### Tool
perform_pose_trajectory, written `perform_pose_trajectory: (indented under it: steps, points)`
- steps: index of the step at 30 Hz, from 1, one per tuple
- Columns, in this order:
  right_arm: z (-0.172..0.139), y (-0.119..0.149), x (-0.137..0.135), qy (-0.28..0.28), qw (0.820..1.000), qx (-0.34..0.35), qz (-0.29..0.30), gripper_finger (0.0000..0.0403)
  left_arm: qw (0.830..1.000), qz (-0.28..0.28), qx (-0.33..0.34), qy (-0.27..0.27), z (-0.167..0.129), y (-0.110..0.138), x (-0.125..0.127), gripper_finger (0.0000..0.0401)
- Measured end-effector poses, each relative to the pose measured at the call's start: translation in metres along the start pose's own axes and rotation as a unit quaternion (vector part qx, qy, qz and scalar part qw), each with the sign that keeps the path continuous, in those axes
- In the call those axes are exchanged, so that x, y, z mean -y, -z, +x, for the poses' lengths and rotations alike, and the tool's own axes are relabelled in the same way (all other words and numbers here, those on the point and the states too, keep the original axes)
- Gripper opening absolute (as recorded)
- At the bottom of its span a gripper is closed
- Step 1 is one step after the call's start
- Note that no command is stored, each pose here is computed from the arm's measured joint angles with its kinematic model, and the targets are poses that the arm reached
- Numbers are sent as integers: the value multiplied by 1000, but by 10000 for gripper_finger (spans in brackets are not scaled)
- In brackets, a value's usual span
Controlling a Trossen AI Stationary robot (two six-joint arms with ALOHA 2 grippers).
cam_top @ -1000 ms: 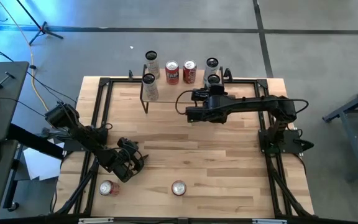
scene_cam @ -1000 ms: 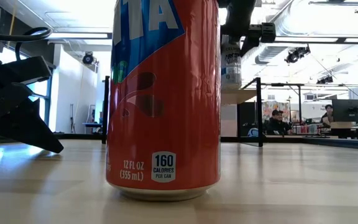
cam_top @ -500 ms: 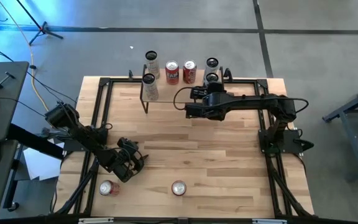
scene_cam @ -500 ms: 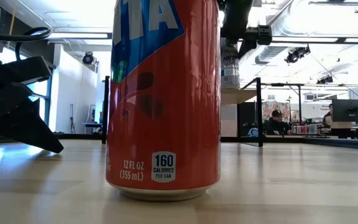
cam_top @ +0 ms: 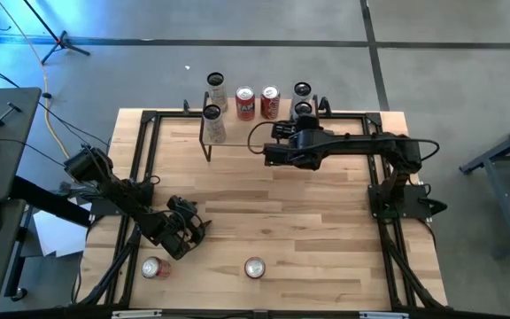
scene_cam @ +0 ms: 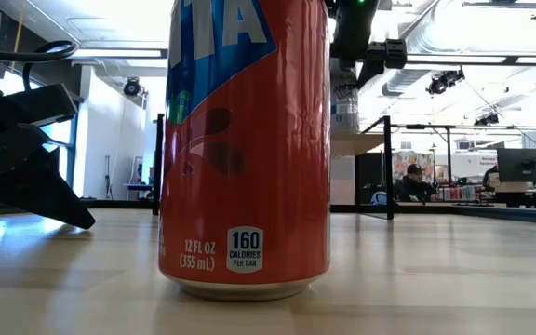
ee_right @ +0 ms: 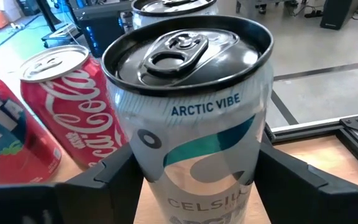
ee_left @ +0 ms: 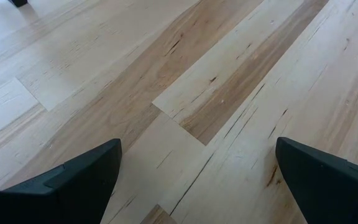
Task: Place canned beverage on shelf
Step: Put the white and blue soda can on the shelf aligned with the other white and blue soda can
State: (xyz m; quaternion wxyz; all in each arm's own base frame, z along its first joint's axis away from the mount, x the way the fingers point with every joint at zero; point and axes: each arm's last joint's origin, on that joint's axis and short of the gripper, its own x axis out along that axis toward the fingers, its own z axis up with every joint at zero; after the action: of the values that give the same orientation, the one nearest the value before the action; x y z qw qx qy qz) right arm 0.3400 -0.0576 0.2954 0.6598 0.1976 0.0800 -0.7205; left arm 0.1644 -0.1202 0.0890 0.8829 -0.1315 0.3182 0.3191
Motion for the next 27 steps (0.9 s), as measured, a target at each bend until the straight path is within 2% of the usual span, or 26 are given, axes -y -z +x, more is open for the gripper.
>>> perform_pose_trajectory:
  steps: [6,15,27]
  points:
    - [5,3,1,5,1000,0,1,250,1000,0,0,0,0,0,0,400]
    - [12,29,8,-7,997,69,21,256,1000,0,0,0,0,0,0,400]
    - [4,31,9,-17,998,57,17,295,1000,0,0,0,0,0,0,400]
